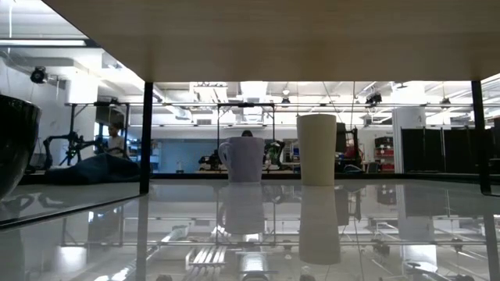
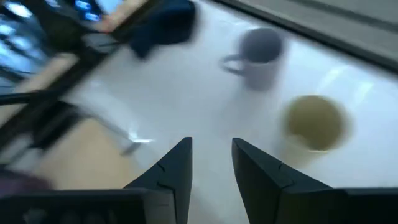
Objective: Stack small to large cups/mugs on shelf
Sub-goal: Put the yellow cup on the shelf
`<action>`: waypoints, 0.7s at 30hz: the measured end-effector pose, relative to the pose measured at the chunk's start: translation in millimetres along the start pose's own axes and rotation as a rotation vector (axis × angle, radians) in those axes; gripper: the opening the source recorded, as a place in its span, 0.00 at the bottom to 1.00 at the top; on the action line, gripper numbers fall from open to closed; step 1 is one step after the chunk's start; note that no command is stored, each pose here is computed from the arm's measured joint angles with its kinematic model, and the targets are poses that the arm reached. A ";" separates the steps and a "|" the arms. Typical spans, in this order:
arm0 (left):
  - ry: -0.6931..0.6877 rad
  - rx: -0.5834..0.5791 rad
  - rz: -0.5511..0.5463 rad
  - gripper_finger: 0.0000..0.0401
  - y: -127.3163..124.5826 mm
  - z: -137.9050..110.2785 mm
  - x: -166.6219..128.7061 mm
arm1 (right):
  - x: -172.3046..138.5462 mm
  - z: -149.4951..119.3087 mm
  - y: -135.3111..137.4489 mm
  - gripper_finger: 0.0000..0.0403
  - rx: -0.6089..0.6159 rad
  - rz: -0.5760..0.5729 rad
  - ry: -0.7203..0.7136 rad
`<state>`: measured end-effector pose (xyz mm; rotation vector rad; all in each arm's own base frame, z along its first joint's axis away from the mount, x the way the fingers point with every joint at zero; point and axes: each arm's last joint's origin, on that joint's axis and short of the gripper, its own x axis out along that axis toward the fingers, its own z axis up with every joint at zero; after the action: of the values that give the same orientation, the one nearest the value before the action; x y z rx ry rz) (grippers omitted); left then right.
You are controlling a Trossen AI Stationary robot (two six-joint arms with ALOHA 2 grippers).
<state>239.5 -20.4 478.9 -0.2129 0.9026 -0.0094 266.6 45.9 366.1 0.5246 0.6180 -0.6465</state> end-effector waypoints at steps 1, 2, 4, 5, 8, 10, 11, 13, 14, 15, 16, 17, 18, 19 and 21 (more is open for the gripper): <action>0.002 0.012 -0.009 0.27 2.1 1.7 2.8 | -0.1 2.7 -9.7 0.27 -0.001 -0.037 0.031; -0.001 0.023 -0.015 0.27 4.8 3.8 5.4 | 1.1 5.5 -19.9 0.27 0.006 -0.079 0.071; 0.004 0.029 -0.023 0.27 10.6 5.3 7.7 | 6.0 12.0 -39.7 0.27 0.017 -0.156 0.156; 0.007 0.025 -0.019 0.27 13.6 5.7 9.5 | 9.9 16.0 -49.5 0.27 0.020 -0.196 0.186; 0.006 -0.005 0.002 0.27 23.8 6.7 13.5 | 28.0 31.0 -73.5 0.27 0.048 -0.254 0.269; 0.015 -0.022 0.016 0.27 29.4 6.6 16.7 | 44.0 40.8 -87.2 0.27 0.053 -0.238 0.344; 0.017 -0.028 0.022 0.27 31.7 6.6 17.5 | 52.0 44.4 -92.7 0.27 0.048 -0.238 0.368; 0.018 -0.027 0.031 0.27 35.8 6.8 18.1 | 68.6 50.3 -102.6 0.27 0.025 -0.254 0.403; 0.018 -0.026 0.035 0.27 37.6 6.8 18.0 | 77.4 52.0 -107.8 0.27 0.015 -0.259 0.434; 0.019 -0.028 0.039 0.27 39.3 6.9 18.2 | 85.6 53.3 -112.9 0.27 0.014 -0.257 0.468; 0.020 -0.029 0.043 0.27 41.3 6.8 18.2 | 94.3 54.2 -117.4 0.27 0.021 -0.250 0.502; 0.022 -0.024 0.047 0.27 43.3 6.7 18.2 | 102.9 54.7 -120.9 0.27 0.029 -0.241 0.531; 0.025 -0.021 0.052 0.27 44.9 6.5 18.1 | 110.7 54.8 -122.8 0.27 0.034 -0.227 0.552; 0.025 -0.017 0.056 0.27 46.6 6.1 17.2 | 117.5 54.9 -123.2 0.27 0.034 -0.212 0.563; 0.021 -0.014 0.065 0.27 50.1 5.2 14.1 | 128.8 54.2 -120.9 0.27 0.035 -0.183 0.571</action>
<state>248.3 28.2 461.6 -0.1972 0.9305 0.0553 285.0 -120.4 287.5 0.6972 1.2046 -0.6822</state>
